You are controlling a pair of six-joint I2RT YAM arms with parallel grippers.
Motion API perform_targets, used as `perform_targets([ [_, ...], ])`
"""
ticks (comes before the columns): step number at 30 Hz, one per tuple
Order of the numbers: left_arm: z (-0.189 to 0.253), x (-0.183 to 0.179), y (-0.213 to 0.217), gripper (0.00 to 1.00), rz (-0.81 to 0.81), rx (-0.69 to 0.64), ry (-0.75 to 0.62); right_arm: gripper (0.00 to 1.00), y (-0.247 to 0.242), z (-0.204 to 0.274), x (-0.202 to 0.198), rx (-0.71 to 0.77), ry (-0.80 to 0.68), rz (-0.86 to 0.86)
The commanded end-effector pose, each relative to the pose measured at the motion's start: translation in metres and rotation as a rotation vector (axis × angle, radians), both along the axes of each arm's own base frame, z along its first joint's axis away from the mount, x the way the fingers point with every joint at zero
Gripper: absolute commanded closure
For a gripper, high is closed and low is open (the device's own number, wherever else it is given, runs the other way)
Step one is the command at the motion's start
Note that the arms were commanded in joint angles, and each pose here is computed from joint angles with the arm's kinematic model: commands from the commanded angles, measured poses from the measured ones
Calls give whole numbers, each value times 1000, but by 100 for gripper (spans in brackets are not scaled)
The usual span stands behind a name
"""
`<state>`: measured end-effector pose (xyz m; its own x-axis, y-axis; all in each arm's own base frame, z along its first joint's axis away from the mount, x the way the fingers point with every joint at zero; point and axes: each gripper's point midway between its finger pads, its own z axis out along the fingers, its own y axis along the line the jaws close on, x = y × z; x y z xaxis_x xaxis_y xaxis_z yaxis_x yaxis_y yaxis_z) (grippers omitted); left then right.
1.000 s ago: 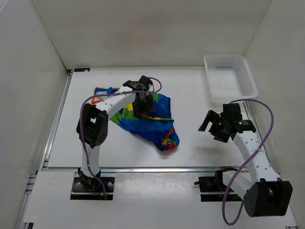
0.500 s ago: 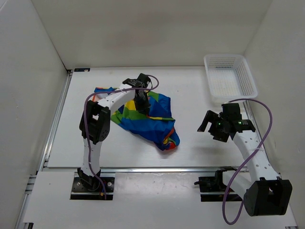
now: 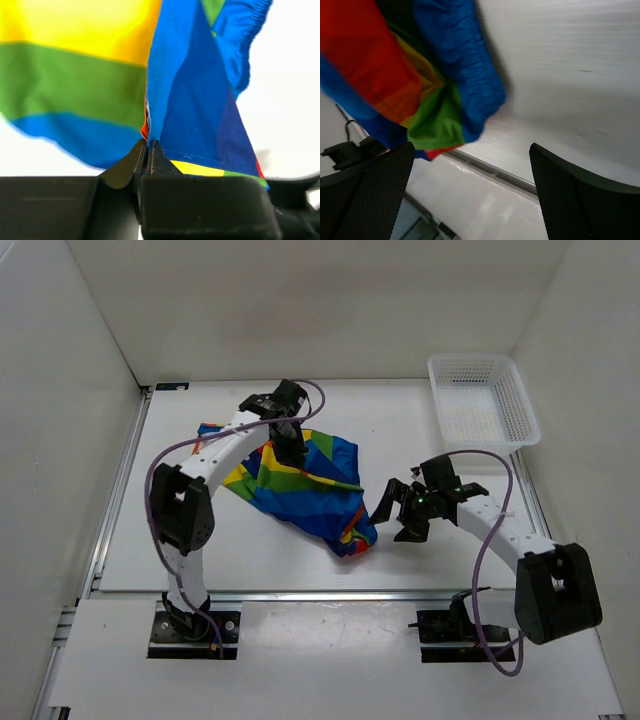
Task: Fold and stack the shorts
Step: Flatten the shorts out
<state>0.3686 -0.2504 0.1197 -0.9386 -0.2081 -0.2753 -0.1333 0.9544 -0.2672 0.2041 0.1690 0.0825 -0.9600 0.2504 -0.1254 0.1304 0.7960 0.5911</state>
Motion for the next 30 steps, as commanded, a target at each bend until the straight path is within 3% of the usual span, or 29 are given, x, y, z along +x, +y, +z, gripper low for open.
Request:
perform_targets([
  [1, 73, -11, 32, 90, 42, -9, -154, 0, 35, 6, 6, 158, 47, -32],
  [5, 114, -31, 63, 90, 99, -38, -237, 0, 45, -12, 10, 192, 109, -70],
  [10, 116, -72, 82, 90, 140, -56, -222, 0, 65, -27, 3, 215, 188, -37],
  [12, 118, -87, 89, 90, 149, -63, -225, 3, 76, -27, 0, 215, 202, -9],
  [14, 122, -93, 94, 90, 167, -65, -236, 12, 87, -24, -1, 222, 202, 12],
  [15, 123, -98, 99, 90, 174, -54, -240, 21, 90, -24, 3, 228, 209, -1],
  [16, 123, -98, 101, 90, 178, -47, -244, 53, 91, -22, 7, 228, 204, -14],
  [17, 125, -100, 106, 90, 190, -46, -246, 67, 92, -18, 16, 216, 180, -26],
  [19, 135, -96, 113, 90, 195, -29, -275, 94, 83, -16, 26, 149, 157, -43],
  [20, 139, -93, 118, 90, 205, -27, -287, 98, 71, -13, 45, 107, 115, -87],
  [23, 154, -63, 140, 90, 214, 18, -355, 100, 50, 35, 114, 97, -42, -133],
  [26, 188, -7, 171, 90, 251, 79, -447, 100, 38, 119, 204, 108, -256, -133],
  [27, 201, 4, 179, 90, 265, 87, -468, 100, 40, 171, 238, 116, -358, -91],
  [28, 201, 23, 196, 90, 297, 112, -454, 100, 32, 198, 253, 122, -403, -93],
  [29, 248, 27, 204, 90, 318, 94, -553, 100, 29, 224, 263, 126, -452, -93],
  [30, 268, 29, 208, 90, 321, 74, -597, 100, 27, 249, 269, 143, -503, -95],
])
